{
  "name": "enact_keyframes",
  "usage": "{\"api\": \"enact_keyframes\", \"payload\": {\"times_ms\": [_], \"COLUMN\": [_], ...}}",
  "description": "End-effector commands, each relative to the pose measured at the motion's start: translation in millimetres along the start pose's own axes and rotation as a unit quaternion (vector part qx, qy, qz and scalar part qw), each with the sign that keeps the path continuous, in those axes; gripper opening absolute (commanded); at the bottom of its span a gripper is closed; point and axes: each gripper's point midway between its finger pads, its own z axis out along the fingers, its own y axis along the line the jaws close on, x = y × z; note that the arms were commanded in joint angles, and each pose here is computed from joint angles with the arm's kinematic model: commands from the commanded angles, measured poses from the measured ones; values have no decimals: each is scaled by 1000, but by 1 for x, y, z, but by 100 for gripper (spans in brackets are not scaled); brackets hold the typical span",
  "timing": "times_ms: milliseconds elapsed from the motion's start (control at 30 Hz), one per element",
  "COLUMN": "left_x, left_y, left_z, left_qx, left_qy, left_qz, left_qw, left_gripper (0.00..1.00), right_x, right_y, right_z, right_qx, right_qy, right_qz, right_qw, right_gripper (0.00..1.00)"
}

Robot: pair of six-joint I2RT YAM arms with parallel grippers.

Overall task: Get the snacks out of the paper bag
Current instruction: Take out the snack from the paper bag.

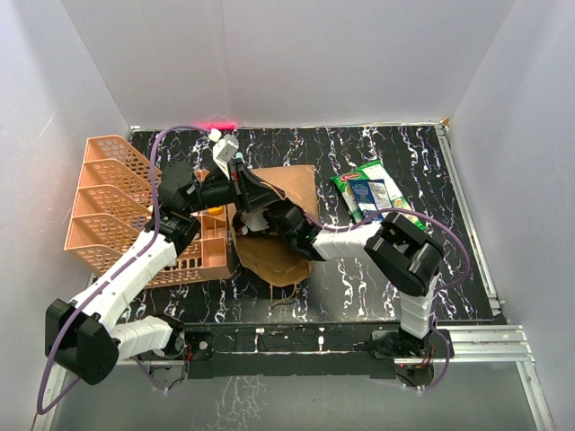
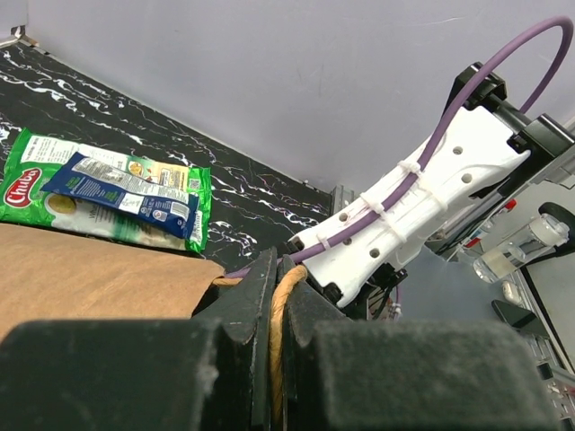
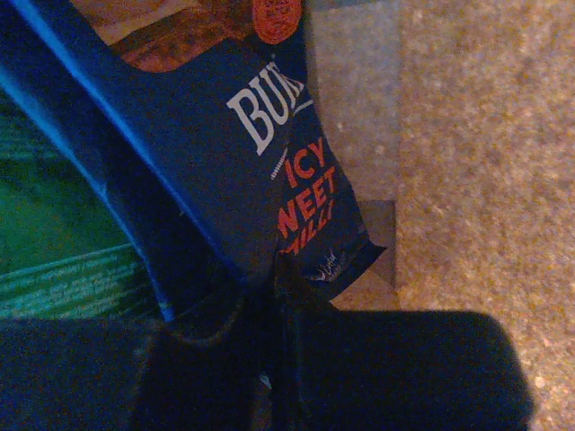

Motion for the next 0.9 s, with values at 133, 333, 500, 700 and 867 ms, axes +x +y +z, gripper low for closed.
{"api": "enact_keyframes", "payload": {"times_ms": [133, 333, 500, 700, 867], "left_x": [-22, -23, -23, -22, -21], "left_y": [-14, -6, 0, 11, 25], "left_z": [-4, -5, -5, -6, -8], "left_qx": [-1, -17, -26, -49, -73], "left_qy": [-21, -26, -28, -26, -24], "left_qz": [43, 35, 32, 26, 12], "left_qw": [999, 999, 999, 998, 997], "left_gripper": [0, 0, 0, 0, 0], "right_x": [-40, -49, -68, -80, -96], "right_y": [-11, 7, 26, 21, 7], "right_z": [-56, -104, -147, -190, -243], "right_qx": [-35, -98, -171, -226, -293], "right_qy": [-83, -136, -200, -211, -235], "right_qz": [40, 81, 138, 252, 329], "right_qw": [995, 982, 955, 917, 866], "right_gripper": [7, 7, 7, 7, 7]}}
